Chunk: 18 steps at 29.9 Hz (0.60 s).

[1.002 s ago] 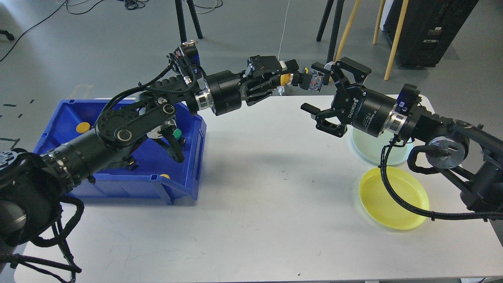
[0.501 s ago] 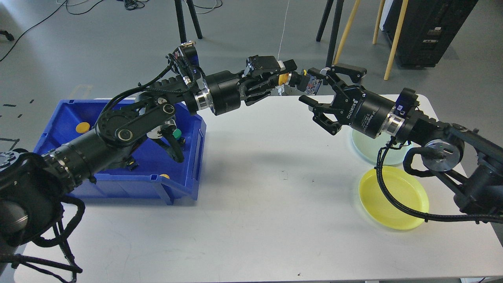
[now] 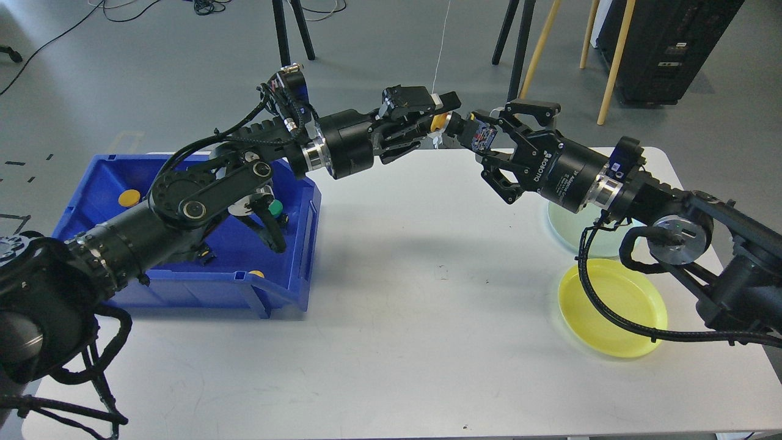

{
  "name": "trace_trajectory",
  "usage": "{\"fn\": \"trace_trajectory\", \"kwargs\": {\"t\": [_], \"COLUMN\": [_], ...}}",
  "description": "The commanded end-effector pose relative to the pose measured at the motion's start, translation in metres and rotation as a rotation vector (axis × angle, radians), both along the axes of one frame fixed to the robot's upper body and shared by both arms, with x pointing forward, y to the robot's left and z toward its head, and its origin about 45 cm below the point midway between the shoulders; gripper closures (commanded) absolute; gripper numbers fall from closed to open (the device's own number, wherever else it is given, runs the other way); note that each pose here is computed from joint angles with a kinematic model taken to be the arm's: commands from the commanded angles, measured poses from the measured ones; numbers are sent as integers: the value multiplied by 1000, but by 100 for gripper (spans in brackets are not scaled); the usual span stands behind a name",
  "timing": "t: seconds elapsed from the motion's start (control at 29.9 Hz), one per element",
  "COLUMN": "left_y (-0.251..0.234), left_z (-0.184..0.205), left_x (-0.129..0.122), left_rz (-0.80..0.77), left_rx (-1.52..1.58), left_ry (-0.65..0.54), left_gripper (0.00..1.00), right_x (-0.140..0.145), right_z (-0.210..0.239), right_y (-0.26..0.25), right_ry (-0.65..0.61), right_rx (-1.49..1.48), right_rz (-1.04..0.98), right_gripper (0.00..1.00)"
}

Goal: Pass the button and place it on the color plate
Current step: 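Move the right gripper toward the button held by the left gripper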

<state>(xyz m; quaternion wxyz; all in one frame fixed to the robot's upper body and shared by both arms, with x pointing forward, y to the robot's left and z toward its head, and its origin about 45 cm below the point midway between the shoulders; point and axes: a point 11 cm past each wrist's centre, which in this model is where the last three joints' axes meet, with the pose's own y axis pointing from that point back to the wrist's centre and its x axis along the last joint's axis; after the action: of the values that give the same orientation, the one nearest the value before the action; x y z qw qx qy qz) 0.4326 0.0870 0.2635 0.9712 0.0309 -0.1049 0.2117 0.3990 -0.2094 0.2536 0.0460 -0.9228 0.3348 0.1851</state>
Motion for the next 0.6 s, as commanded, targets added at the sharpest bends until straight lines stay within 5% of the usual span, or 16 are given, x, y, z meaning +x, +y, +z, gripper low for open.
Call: {"fn": "trace_trajectory", "kwargs": {"t": [0.0,0.2,0.57], "left_y": [1,0,1], "left_z": [-2,-3,-4], "left_x": [0,-1,-1], "left_rz": [3,1,4], "left_rx": [-1,-4,-5], "left_ry": [5,8,10], "left_gripper": [98,98,98], "right_x": [0,-1,-3], "right_z": [-1,-2,-2], "right_y": [-1,-3,-11], "right_ry": [3,26,52], "right_rx": [2,39,90], "right_rz": [-3,-18,-47], "right_gripper": [51,8,7]}}
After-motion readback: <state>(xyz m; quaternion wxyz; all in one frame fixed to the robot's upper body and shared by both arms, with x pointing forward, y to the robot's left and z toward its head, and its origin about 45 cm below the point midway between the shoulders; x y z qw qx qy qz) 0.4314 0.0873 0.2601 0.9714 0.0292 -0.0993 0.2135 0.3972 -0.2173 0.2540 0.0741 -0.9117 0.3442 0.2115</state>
